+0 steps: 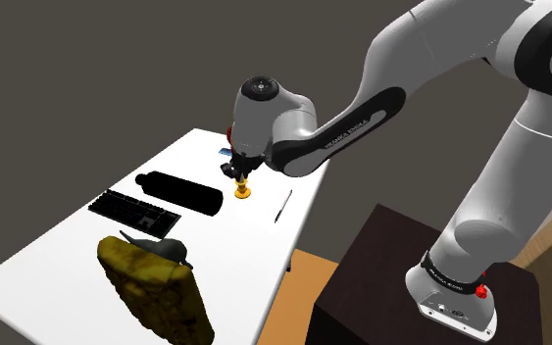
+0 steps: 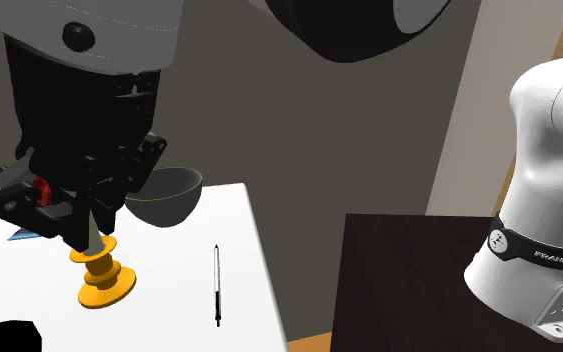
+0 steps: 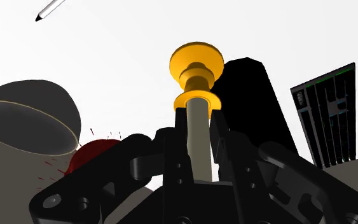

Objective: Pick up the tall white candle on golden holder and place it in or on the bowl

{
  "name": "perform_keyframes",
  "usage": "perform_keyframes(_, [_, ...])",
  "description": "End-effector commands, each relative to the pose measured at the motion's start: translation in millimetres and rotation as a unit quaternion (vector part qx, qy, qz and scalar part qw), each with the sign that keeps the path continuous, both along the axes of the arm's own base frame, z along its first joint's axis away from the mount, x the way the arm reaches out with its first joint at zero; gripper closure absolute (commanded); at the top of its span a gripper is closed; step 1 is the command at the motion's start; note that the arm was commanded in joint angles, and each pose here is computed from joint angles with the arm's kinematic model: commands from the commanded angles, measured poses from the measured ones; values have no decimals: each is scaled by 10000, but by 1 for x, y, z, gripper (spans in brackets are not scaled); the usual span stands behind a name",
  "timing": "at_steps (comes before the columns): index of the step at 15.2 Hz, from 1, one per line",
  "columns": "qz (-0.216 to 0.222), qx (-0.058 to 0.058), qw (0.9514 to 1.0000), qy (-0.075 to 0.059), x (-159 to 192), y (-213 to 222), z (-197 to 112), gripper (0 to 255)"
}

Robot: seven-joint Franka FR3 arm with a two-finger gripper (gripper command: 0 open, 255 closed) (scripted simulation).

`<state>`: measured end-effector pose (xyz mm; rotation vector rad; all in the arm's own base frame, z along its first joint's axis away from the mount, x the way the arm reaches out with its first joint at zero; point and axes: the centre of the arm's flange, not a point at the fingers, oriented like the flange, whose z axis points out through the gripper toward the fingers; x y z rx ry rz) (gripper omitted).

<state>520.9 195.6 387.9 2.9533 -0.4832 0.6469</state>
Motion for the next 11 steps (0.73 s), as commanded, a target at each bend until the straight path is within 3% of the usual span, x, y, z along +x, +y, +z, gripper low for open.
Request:
perform_keyframes(1, [1, 1, 10000, 2, -1, 0, 11, 255])
perform_keyframes(5, [1, 1, 10000, 2, -1, 0, 31, 255])
perform_keyframes(11, [1, 1, 10000, 2, 23, -75, 32, 255])
